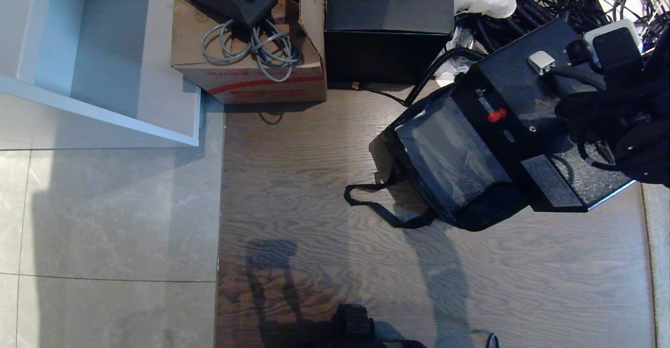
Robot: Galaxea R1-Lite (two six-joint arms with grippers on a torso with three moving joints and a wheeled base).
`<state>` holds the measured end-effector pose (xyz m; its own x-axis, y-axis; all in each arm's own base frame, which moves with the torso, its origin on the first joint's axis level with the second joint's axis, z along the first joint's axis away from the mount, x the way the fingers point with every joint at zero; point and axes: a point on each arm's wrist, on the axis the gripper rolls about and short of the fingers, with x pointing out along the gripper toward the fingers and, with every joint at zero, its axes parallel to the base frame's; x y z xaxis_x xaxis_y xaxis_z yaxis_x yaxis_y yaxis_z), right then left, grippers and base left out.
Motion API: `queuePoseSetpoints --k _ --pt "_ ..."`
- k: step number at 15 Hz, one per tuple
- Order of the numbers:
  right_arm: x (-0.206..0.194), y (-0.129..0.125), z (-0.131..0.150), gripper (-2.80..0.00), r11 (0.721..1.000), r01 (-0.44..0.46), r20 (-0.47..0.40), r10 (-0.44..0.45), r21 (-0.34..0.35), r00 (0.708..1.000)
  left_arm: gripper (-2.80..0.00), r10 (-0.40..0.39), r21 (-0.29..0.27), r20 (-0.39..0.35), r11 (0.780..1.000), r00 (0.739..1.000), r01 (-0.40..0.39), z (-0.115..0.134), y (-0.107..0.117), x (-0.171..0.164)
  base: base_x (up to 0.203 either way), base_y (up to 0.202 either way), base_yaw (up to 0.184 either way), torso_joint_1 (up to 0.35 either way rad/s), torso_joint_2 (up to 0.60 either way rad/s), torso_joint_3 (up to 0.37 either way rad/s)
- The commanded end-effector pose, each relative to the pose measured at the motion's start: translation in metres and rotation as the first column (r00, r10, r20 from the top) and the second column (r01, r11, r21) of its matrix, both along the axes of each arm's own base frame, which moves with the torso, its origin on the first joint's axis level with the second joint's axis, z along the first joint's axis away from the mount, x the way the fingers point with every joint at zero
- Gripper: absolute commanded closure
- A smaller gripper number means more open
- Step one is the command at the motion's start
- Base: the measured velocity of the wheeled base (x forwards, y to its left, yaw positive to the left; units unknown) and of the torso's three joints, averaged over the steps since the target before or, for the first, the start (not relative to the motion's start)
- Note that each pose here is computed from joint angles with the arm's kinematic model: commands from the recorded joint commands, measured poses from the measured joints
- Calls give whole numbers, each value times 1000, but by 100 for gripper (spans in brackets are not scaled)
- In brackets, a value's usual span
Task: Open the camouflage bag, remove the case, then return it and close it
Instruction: Release the handle
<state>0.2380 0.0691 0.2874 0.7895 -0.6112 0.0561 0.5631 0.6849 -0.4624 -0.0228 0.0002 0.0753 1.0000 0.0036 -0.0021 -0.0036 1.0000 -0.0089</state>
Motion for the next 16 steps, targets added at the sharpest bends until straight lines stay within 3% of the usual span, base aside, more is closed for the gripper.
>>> queuePoseSetpoints --k 1,5,8,12,16 --pt "2 -29 10 0 993 120 8 -120 2 993 0 1 0 1 1000 1000 -1 0 0 0 0 0 0 0 0 0" --pt "28 -70 7 0 957 289 -26 -289 -11 957 0 0 0 1 1000 1000 0 0 0 0 0 0 0 0 0 0" --pt "53 -84 -2 0 940 341 -59 -342 -22 938 0 0 0 1 1000 1000 0 0 0 0 0 0 0 0 0 0" --pt "106 -92 -49 0 931 364 -144 -363 -17 921 0 0 0 1 1000 1000 0 0 0 0 0 0 0 0 0 0" --pt "153 -90 -93 0 928 368 -156 -356 54 921 0 1 0 1 1000 1000 -1 0 0 0 0 0 0 0 0 0"
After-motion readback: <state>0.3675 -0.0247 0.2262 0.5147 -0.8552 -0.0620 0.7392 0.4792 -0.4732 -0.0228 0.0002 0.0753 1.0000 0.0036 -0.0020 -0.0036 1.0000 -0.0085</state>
